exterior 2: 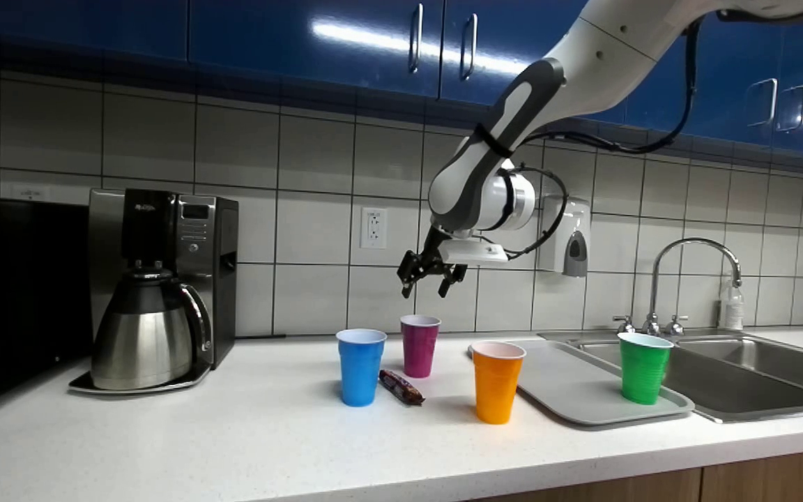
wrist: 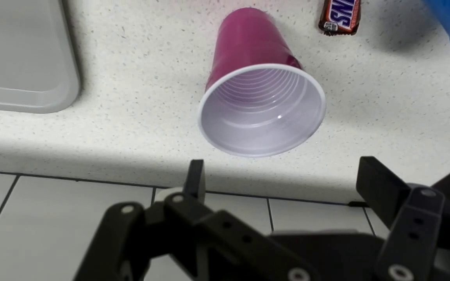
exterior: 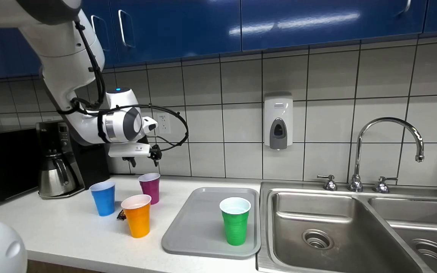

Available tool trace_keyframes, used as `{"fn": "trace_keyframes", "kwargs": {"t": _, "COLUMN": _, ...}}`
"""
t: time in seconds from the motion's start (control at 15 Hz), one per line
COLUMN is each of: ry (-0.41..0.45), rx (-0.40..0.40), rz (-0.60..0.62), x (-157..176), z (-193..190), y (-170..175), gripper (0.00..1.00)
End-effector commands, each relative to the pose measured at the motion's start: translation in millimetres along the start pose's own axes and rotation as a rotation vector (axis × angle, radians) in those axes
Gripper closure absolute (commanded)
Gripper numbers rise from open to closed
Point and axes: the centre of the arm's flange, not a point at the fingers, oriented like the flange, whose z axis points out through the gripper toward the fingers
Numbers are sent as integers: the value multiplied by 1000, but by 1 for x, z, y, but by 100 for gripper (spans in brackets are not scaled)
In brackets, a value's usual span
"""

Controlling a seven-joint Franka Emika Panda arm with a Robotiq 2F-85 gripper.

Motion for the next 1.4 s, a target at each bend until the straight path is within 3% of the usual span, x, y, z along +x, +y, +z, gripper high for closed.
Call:
{"fn": "trace_keyframes", "kwargs": {"t": 0.0, "ry": 8, "rx": 6, "rz": 30, "x": -12, "z": -31, "y": 8, "gripper": 0}}
{"fn": "trace_keyframes", "kwargs": {"t": 1.33, "ry": -11, "rx": -50, "rz": 117, "x": -42, "z": -50, "y": 63, "gripper": 0}}
